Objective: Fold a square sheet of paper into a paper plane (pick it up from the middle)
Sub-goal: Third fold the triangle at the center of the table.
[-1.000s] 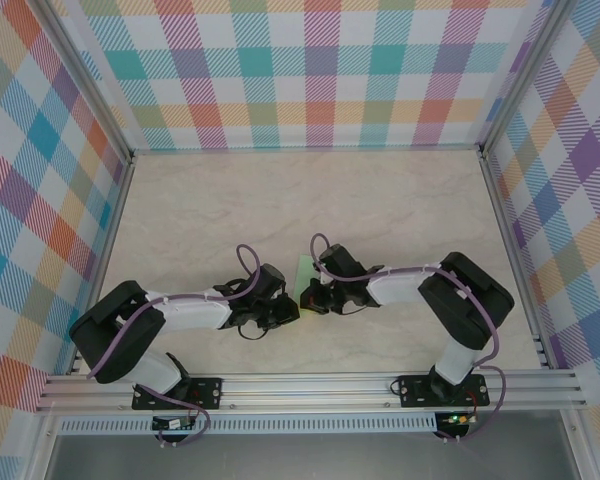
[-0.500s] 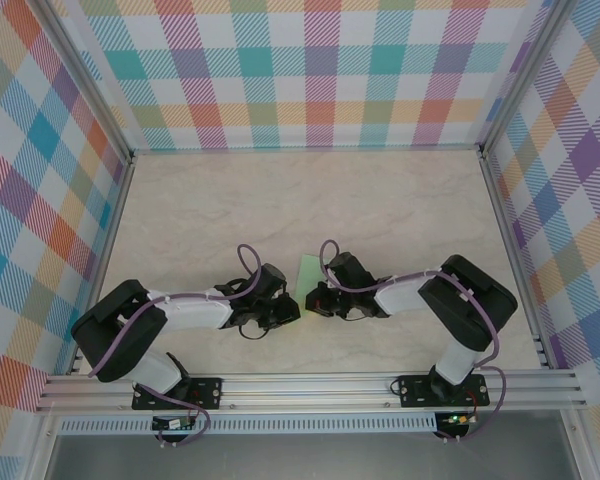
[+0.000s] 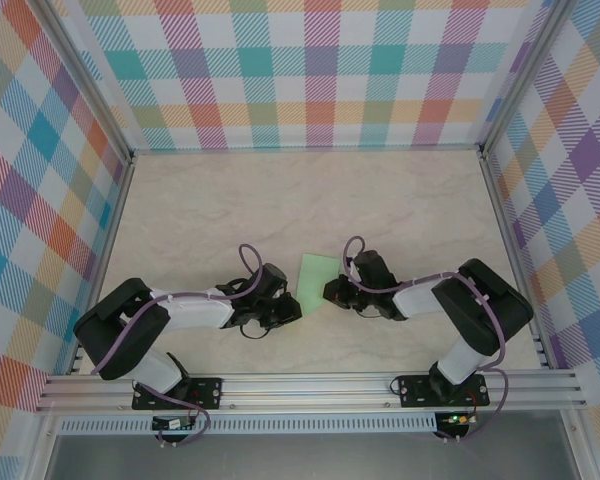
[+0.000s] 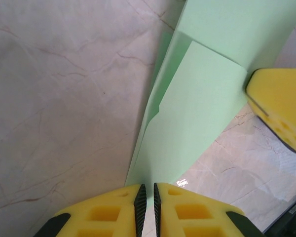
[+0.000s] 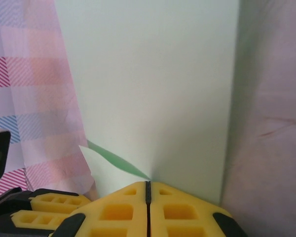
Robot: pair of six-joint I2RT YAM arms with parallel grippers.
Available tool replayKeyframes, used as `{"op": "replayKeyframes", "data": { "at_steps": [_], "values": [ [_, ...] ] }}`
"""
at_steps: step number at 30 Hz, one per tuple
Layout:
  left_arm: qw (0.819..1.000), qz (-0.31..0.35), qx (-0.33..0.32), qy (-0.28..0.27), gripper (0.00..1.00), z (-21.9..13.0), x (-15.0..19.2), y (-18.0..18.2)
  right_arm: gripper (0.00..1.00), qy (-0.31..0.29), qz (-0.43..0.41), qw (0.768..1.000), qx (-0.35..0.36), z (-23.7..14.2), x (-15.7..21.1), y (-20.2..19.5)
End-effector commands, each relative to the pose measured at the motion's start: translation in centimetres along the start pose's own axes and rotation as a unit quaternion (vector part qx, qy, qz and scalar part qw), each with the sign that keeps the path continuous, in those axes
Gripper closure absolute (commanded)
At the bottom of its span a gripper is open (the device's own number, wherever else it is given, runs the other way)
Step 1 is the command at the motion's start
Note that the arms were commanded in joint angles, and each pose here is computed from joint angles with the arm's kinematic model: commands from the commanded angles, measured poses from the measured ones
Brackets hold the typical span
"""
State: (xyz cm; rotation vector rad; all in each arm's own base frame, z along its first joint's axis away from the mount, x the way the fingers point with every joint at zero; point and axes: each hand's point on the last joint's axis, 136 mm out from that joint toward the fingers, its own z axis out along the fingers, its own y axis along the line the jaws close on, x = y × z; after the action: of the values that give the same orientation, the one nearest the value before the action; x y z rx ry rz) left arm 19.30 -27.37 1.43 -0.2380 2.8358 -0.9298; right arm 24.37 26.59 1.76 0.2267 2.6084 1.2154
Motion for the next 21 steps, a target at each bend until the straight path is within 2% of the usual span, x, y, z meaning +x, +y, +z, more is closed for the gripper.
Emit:
{"op": "replayKeyframes", "data": {
  "at_steps": [1, 8, 14, 21],
  "values": [
    [0.993, -0.021, -0.105, 0.044, 0.83, 0.8, 2.7, 6.0, 0.92, -0.049, 0.004, 0.999, 0.024, -0.9, -1.9, -2.1],
    [0.993, -0.02, -0.104, 0.043, 0.83, 0.8, 2.7, 6.0, 0.9, -0.058, 0.012, 0.998, 0.016, -2.2, -3.2, -2.0],
    [0.994, -0.016, -0.101, 0.043, 0.83, 0.9, 2.7, 5.6, 0.89, -0.04, -0.014, 0.999, -0.022, -3.5, -3.1, 1.8],
    [0.994, -0.013, -0.101, 0.041, 0.83, 0.9, 2.6, 5.3, 0.89, 0.032, -0.03, 0.999, -0.028, -1.3, 0.3, 4.3]
  ]
}}
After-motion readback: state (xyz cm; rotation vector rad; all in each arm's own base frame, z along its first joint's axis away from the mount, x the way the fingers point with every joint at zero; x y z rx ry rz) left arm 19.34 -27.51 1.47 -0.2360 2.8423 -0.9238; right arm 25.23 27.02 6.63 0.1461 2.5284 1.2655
